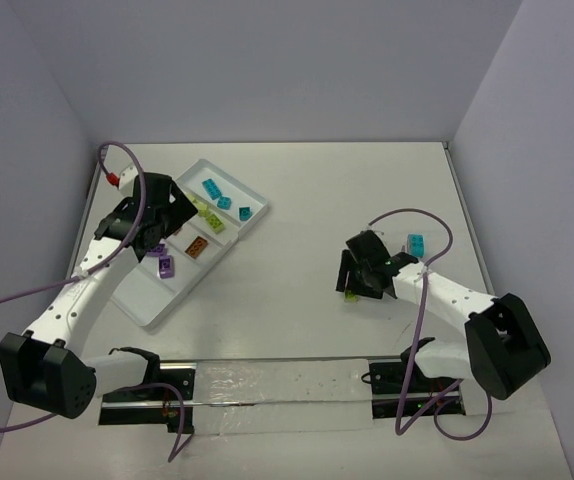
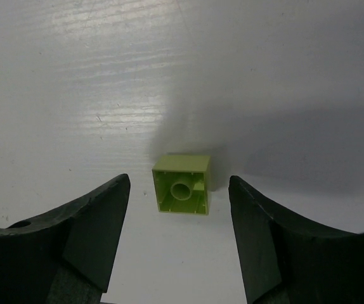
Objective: Sort the legos into containers by color
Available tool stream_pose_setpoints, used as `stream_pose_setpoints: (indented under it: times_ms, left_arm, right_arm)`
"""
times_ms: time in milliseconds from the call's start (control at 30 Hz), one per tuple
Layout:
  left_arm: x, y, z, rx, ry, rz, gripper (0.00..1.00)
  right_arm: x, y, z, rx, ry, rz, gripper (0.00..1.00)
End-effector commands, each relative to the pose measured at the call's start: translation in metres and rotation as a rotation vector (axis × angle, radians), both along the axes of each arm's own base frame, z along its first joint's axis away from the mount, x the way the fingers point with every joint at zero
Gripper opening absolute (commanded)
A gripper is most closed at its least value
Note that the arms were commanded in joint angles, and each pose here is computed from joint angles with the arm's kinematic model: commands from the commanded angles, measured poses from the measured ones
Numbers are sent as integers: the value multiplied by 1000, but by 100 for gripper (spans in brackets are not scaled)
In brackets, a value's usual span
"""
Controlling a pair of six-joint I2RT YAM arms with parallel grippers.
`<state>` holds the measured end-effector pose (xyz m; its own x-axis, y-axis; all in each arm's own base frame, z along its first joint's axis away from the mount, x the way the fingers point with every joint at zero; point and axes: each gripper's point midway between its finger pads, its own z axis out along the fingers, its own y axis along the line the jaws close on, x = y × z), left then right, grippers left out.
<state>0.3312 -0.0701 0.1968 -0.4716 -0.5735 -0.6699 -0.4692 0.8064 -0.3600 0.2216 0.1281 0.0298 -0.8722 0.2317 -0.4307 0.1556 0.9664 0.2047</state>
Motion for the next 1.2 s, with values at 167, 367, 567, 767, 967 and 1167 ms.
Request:
stream_pose_setpoints:
  times_ms: [167,367,567,767,967,1167]
  left_arm:
    - [0,-3,31,7,-39,-33,95]
    - [-4,5,43,34,-94,-15,95]
    - [-11,9,56,42,-141,-21,95]
    - [-13,8,50,49,-112,-38,95]
    - [-8,7,42,51,-104,-34,95]
    - [-8,9,42,52,-126,-17,95]
  right_arm:
    - [12,5,8,-26,-42,-7,16]
    - [35,49,56,119,-145,84,7]
    - [74,109,112,222,-238,179,13]
    - [75,93,93,109,-218,162,40]
    - [55,57,55,-42,-141,143,83]
    - [35,36,26,-124,-63,145,96]
